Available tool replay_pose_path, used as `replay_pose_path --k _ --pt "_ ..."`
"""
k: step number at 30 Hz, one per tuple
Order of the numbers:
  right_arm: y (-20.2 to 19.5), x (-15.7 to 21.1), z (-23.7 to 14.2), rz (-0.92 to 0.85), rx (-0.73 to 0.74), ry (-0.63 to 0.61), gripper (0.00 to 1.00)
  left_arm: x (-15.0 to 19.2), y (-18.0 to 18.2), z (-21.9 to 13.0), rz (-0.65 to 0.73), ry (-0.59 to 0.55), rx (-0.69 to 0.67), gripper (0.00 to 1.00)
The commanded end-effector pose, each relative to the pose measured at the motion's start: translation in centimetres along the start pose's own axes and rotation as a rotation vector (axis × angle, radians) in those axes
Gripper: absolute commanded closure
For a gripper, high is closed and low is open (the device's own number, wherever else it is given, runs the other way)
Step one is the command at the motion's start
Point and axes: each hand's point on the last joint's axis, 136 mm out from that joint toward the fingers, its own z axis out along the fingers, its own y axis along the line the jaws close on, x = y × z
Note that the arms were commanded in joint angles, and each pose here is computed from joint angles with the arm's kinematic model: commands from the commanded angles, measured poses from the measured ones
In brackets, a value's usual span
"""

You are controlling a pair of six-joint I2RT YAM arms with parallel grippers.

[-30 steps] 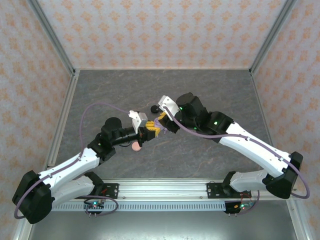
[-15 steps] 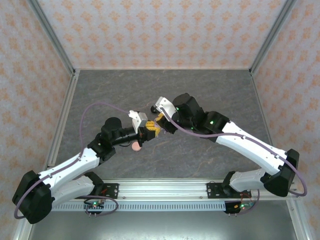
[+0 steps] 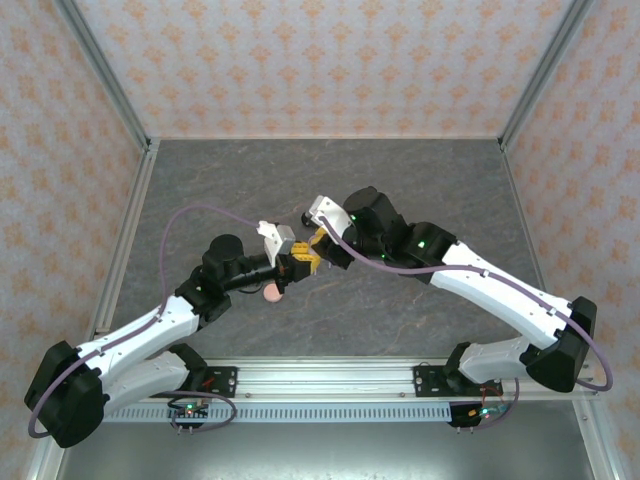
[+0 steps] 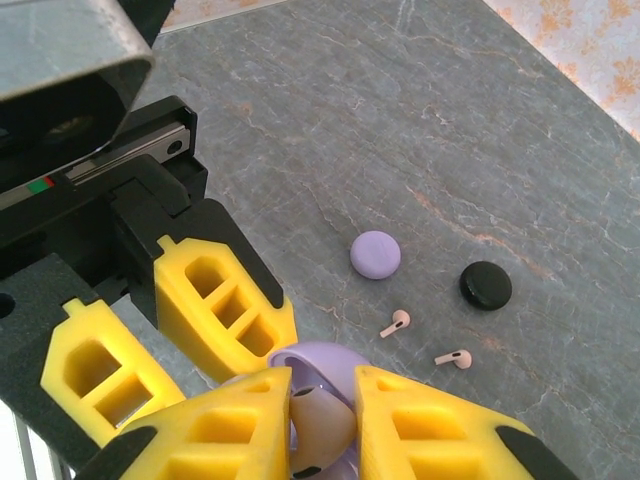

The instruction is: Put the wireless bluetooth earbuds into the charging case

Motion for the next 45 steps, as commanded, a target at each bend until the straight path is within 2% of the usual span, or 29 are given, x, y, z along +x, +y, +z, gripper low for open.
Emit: replay_pose_path --k 1,12,16,19,23,28,38,40,42,45 --pt "1.2 -0.3 -0.1 0.006 -0.062 -0.002 0.77 -3.2 -1.4 -0.3 0.047 -0.082 0.038 1.0" --pt "0.3 -3.5 -2.0 0.08 -0.039 -0.086 0.62 -3.2 -1.5 -0.5 0.049 -0.086 0.038 1.0" --pt "-1.2 -4.8 -3.6 0.193 -0.019 -0.141 0.54 -3.5 -1.6 -0.8 0.059 -0.102 0.033 1.0" --pt "-1.5 -5.2 -4.4 0.288 -0.08 -0.172 0.51 -3.9 -1.6 -1.2 0.07 -0.122 0.022 1.0" --pt "-1.7 -4.9 -4.9 0.42 -0.112 -0.145 0.51 -4.5 -1.5 -1.5 0.108 -0.147 -0.005 1.0" --pt "-2.4 -4.0 -6.0 0.509 -0.051 -0.079 0.51 -5.7 -1.1 -1.9 0.189 -0.2 -0.054 1.0" --pt "-1.4 -5.6 -8.2 0.486 -0.106 -0.123 0.5 -8.6 -1.4 -2.6 0.327 -0.261 -0.098 1.0" --pt "-1.9 -5.5 -8.0 0.482 -0.077 -0.119 0.5 -8.8 -1.5 -2.7 0.334 -0.26 -0.095 1.0" --pt "-2.1 -5.4 -8.0 0.482 -0.063 -0.122 0.43 -9.0 -1.8 -2.6 0.334 -0.258 -0.083 1.0" --pt "-1.5 -6.1 -7.8 0.485 -0.119 -0.158 0.31 -9.1 -2.3 -2.6 0.329 -0.254 -0.059 1.0"
